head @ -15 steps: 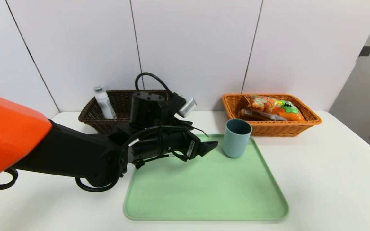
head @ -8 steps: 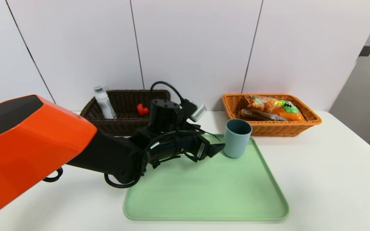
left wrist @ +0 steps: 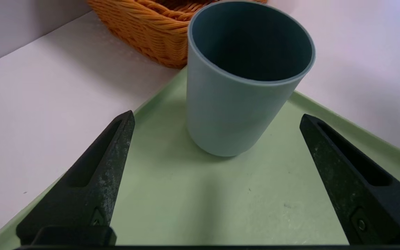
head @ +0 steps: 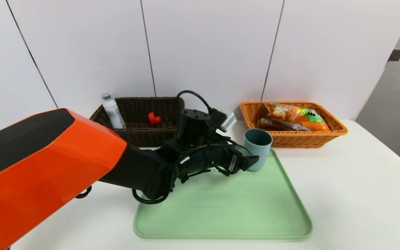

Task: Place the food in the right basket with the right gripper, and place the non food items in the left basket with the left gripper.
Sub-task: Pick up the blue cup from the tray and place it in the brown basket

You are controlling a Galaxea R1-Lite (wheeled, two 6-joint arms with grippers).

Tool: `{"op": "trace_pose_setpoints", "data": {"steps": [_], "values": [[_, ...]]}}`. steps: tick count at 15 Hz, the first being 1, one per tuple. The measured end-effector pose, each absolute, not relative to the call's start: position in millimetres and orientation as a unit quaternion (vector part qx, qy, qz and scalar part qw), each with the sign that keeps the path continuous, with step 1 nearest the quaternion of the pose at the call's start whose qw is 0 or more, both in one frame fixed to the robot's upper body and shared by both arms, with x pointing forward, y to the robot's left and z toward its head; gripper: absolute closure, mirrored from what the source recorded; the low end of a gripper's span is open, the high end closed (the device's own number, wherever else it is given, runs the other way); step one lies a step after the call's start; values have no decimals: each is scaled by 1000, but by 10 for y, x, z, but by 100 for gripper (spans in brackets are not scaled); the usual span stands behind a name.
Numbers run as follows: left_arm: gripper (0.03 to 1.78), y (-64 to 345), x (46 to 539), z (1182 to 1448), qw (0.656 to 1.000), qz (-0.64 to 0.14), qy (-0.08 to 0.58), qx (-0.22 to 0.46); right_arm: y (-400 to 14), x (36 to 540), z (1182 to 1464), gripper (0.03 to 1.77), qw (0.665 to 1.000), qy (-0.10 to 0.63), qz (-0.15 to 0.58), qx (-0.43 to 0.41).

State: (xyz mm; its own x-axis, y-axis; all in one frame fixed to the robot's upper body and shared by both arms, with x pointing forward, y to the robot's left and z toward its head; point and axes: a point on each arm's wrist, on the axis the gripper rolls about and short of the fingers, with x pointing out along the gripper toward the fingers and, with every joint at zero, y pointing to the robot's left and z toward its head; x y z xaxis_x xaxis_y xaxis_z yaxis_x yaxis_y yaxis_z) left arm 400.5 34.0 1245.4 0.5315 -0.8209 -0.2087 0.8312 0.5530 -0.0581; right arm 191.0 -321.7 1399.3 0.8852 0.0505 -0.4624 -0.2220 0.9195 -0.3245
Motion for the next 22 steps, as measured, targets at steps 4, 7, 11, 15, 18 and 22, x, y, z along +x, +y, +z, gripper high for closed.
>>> {"op": "trace_pose_setpoints", "data": {"steps": [4,7,11,15,18,22], "values": [[12,158,3992,12423,868,-486,102,23,-3219,1899,13972,10,951,234,72,-188],[12,40,4036,12442,866,-491,91,20,-3223,1885,13960,10,950,239,71,-188],[12,-73,4105,12425,865,-494,91,21,-3231,1875,13966,10,950,238,68,-188],[12,-139,4165,12387,864,-494,95,23,-3233,1871,13972,10,951,236,67,-188],[54,-157,4185,12375,866,-491,96,23,-3233,1872,13969,10,951,237,67,-188],[69,-150,4191,12391,867,-489,94,23,-3233,1869,13962,10,951,238,67,-188]]}}
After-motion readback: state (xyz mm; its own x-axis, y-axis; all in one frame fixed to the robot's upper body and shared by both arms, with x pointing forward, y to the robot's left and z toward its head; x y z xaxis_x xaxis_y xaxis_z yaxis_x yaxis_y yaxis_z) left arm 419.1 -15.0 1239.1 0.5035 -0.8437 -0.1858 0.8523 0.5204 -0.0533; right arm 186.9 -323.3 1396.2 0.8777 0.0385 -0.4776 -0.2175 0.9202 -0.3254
